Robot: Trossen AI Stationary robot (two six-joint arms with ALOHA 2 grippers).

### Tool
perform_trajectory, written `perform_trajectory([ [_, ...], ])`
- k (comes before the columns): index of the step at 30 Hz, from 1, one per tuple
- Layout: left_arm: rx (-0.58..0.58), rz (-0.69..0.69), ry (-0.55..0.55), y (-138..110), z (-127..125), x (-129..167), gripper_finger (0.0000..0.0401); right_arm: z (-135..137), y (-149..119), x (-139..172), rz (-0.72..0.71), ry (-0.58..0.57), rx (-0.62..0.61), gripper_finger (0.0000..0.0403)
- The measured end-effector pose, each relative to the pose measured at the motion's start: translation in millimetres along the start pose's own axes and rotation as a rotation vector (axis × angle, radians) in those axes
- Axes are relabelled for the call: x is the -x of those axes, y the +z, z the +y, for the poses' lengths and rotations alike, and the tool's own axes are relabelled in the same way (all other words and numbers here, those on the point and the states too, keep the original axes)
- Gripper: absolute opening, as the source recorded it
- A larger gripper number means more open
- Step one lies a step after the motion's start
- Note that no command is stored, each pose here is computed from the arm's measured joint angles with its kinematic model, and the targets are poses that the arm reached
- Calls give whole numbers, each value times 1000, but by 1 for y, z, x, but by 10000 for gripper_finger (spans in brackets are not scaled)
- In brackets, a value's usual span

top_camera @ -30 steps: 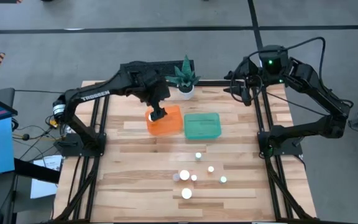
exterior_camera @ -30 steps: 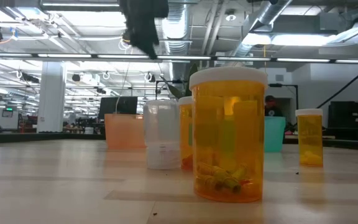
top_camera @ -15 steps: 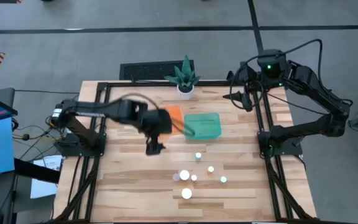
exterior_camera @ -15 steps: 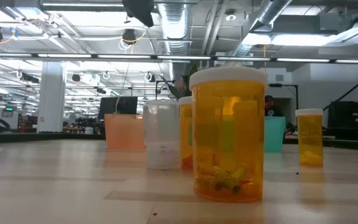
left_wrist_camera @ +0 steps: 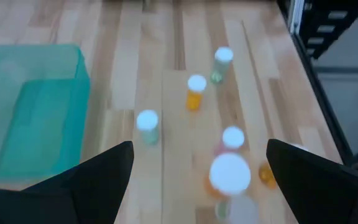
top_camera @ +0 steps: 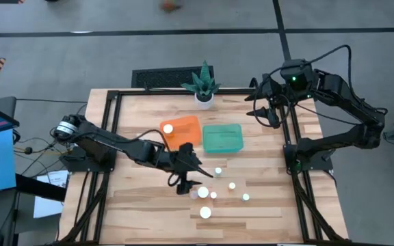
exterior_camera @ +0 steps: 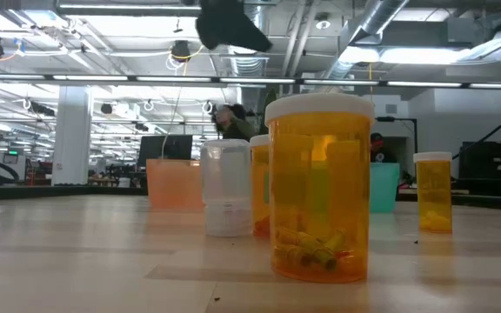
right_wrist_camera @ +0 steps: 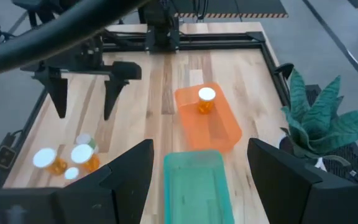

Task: Pick and place medicine bottles into bin by pill shape (circle, oval)
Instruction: Put the top orange capsule bottle into the orange bin

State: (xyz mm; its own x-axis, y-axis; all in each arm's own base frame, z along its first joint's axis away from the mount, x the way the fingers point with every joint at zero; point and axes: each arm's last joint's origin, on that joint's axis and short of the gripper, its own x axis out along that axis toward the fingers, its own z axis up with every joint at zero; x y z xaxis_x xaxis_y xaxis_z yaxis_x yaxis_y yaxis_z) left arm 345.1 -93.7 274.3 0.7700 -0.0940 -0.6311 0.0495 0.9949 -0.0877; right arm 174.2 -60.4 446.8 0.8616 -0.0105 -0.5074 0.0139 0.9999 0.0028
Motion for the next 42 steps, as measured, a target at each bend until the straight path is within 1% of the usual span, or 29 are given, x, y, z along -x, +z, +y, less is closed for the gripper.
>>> perform_trajectory([
  [3, 6, 13, 8, -3, -1, -14, 361, 2, 0, -1, 3, 10, 1, 270],
  [6, -5, 27, -13, 4, -9, -30, 361, 4, 0, -1, 5, 20, 1, 270],
  [9, -48, 125, -18, 6, -17, -51, 361, 6, 0, -2, 11, 32, 6, 270],
  [11, -61, 219, -15, 6, -19, -60, 361, 7, 0, -2, 13, 34, 6, 270],
  [14, -67, 318, -53, 8, -23, -71, 361, 7, 0, -2, 12, 34, 6, 270],
  [17, -69, 369, -83, 9, -28, -81, 361, 6, 0, -3, 14, 33, 6, 270],
  [20, -101, 382, -90, 12, -36, -85, 361, 6, 0, -3, 16, 33, 5, 270],
  [22, -133, 406, -92, 10, -40, -85, 361, 6, 0, -3, 17, 34, 5, 270],
  [27, -156, 456, -31, 2, -37, -85, 361, 6, 0, -3, 17, 34, 4, 270],
  [30, -139, 461, -15, 2, -36, -85, 361, 6, 0, -3, 17, 33, -2, 270],
  [35, -152, 442, 2, 3, -37, -85, 361, 6, 0, -3, 13, 32, -21, 270],
  [39, -112, 434, 16, 4, -37, -86, 361, 6, 1, -3, 8, 30, -52, 270],
  [42, -99, 413, 0, 5, -40, -86, 361, 6, 1, -3, 9, 30, -55, 270],
])
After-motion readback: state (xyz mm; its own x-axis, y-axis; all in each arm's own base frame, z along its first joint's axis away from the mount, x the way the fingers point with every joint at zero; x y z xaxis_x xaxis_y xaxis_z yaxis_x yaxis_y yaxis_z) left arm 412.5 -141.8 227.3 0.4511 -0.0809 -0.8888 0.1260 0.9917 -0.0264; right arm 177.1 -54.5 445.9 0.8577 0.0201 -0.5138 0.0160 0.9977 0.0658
